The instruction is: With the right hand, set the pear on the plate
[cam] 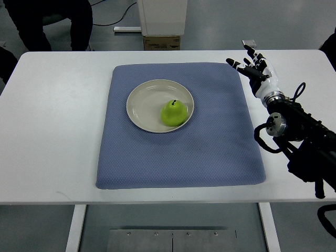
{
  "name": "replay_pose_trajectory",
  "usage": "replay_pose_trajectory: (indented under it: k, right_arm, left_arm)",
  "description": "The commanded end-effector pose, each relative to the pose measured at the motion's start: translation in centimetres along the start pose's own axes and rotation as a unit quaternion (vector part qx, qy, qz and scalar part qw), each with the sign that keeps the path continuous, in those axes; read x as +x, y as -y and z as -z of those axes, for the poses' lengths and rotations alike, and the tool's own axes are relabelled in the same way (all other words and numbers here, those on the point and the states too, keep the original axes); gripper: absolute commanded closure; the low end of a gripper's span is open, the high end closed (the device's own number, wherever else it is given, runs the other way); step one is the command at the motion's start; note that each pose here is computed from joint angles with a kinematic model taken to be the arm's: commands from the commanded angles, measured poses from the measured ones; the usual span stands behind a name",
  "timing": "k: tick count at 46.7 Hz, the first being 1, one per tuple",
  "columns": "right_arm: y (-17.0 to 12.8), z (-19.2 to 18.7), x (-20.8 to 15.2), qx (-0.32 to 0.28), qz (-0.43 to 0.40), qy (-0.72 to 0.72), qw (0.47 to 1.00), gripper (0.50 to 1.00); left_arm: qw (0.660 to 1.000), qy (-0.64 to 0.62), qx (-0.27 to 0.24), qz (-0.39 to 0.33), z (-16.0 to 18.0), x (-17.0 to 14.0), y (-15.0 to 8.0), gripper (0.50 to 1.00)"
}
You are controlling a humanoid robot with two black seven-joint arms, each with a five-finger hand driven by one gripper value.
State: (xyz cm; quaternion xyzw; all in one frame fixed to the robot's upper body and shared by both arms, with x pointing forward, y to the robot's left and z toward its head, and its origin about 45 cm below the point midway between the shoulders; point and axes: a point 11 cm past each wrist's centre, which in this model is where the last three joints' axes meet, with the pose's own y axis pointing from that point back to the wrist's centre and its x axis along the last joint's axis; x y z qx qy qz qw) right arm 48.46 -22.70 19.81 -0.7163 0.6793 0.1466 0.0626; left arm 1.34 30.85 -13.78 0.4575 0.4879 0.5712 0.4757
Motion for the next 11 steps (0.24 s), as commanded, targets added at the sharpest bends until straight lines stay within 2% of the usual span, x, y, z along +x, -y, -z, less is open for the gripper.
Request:
replay_pose_trajectory:
  k: [1,11]
  right_arm:
    - [0.0,0.01,-0.01,0.0,0.0,0.0,1.0,0.5]
    - [-0.12,-0.27,0.09,-0.002,-0.001,0.001,1.0,0.5]
  left_arm:
    - [1.0,0.0,0.0,0.0,0.0,0.0,0.0,0.5]
    - [1.0,0.0,0.0,0.0,0.0,0.0,0.0,0.5]
